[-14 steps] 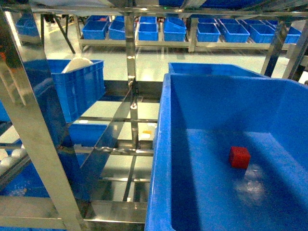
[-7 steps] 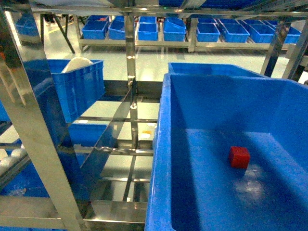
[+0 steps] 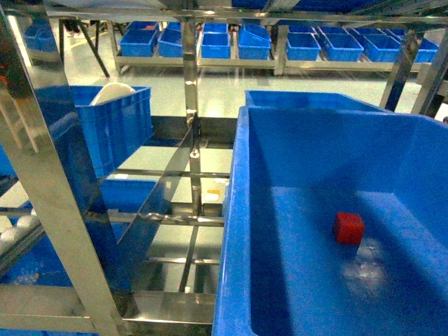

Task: Place magnetic block on left shelf second layer

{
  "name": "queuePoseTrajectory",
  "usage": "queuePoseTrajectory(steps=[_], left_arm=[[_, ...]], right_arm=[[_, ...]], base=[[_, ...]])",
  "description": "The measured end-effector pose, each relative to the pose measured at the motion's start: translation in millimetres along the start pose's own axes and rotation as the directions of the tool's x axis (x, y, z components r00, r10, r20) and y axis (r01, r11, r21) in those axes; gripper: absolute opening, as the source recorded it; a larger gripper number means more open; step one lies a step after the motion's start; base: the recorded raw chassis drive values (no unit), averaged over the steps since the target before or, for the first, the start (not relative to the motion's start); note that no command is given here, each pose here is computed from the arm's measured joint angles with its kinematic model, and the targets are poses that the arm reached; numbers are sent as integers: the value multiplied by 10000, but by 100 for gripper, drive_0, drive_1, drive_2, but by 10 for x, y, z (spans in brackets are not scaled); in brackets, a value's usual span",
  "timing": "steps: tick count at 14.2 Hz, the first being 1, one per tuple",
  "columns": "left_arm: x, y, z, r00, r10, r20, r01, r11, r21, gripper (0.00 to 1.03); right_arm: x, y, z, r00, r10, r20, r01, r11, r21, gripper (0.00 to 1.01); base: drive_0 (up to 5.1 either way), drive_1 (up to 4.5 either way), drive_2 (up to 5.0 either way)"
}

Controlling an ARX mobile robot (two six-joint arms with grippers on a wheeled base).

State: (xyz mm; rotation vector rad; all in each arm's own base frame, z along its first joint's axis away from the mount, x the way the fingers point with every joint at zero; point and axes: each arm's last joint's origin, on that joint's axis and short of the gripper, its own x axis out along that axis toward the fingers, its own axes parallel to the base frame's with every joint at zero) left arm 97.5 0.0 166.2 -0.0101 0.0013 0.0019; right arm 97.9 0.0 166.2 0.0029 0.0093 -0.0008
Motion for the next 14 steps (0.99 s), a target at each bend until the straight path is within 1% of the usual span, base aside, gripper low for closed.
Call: queuePoseTrajectory(steps=[2,3,4,5,6,8,9,10,14], left_arm=[[0,-1,0,10000,-23,0,23,10000,0,98],[0,0,0,10000,-8,4,8,10000,0,98],[0,0,0,10000,-8,4,8,10000,0,98],[0,-1,0,10000,-19,4,19,10000,0,98],[0,-1,0,10000,-19,4,19,10000,0,98],[0,-1,0,10000,-19,4,19,10000,0,98],[0,-1,0,10000,-19,0,19,10000,0,98],[0,-1,0,10000,-19,4,19,10000,0,98],[0,-1,0,10000,-19,0,19,10000,0,98]], right_arm=[[-9,0,38,9995,-3,324,3,10000,0,2],[-7,0,2,10000,-4,38,4,10000,-4,2],[-7,0,16,9998,8,187,-8,10000,0,2],[-7,0,11,9999,8,137,-8,10000,-4,2],[-7,0,11,9999,8,141,-8,10000,-4,25],[-7,0,11,9999,8,141,-8,10000,-4,78],[-7,0,11,9999,8,141,-8,10000,0,100],[-7,0,11,9999,8,141,-8,10000,-4,98],[-7,0,11,9999,8,141,-8,10000,-4,98]], base=[[0,0,0],[0,0,0],[0,0,0],[0,0,0],[0,0,0],[0,0,0],[0,0,0],[0,0,0],[0,0,0]])
